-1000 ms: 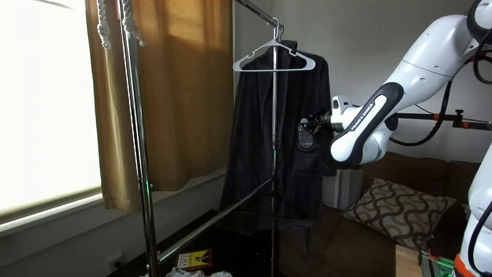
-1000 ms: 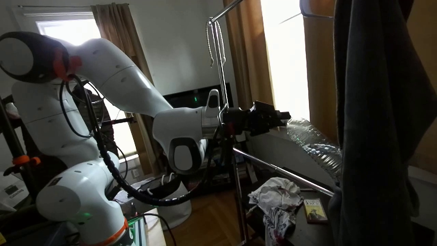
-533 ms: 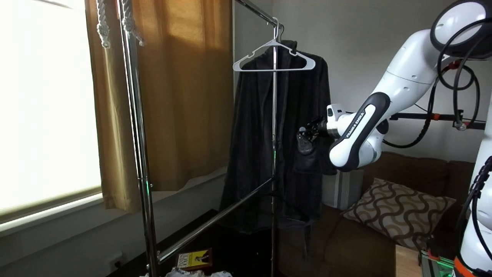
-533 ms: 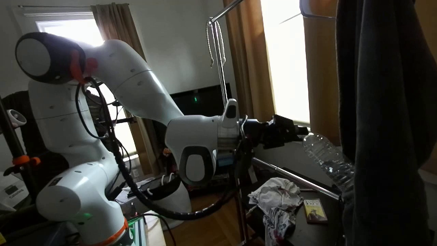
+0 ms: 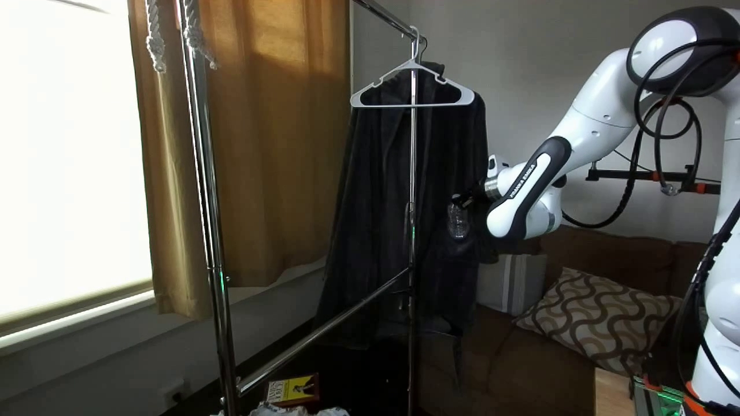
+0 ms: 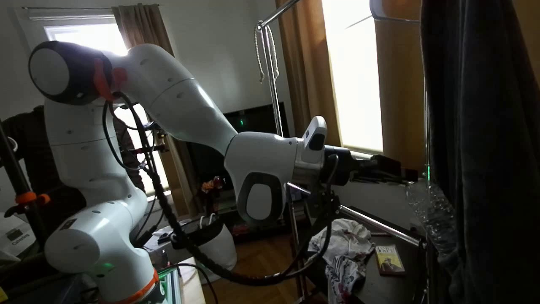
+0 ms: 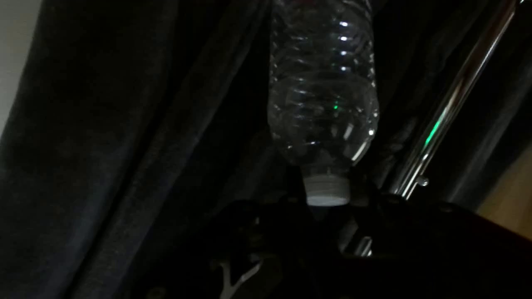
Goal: Put the water bottle in the grey rob
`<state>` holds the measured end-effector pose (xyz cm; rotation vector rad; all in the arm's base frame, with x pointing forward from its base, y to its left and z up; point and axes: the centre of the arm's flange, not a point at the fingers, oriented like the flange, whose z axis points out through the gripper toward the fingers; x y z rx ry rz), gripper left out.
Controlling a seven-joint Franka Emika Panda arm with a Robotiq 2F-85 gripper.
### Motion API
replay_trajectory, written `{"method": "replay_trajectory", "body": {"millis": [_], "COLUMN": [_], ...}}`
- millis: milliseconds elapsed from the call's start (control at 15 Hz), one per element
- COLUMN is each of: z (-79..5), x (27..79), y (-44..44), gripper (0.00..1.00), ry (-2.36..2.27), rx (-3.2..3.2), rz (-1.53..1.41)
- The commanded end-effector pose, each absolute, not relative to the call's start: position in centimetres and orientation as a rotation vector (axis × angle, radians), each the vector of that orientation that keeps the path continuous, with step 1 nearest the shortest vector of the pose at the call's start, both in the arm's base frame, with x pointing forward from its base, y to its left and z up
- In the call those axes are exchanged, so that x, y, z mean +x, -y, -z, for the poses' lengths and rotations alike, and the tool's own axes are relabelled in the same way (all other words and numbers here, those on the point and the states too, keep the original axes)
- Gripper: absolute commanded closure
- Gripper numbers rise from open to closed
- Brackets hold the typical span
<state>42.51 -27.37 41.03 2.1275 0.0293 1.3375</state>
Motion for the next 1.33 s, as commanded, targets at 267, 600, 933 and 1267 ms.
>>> {"method": "replay_trajectory", "body": {"millis": [267, 600, 933, 1267], "z": [-41.0, -39.2, -43.8, -46.6], "x": [43.2, 44.0, 40.7, 39.9], "y": [30.0, 30.2, 29.0, 22.1], "gripper": [0.92, 0.43, 0.14, 0.00], "ry": [0.342, 0.373, 0.354, -0.005], "rx": [2.229, 2.356, 2.204, 2.279], "rz": [-1.415, -1.316, -1.450, -1.626]}}
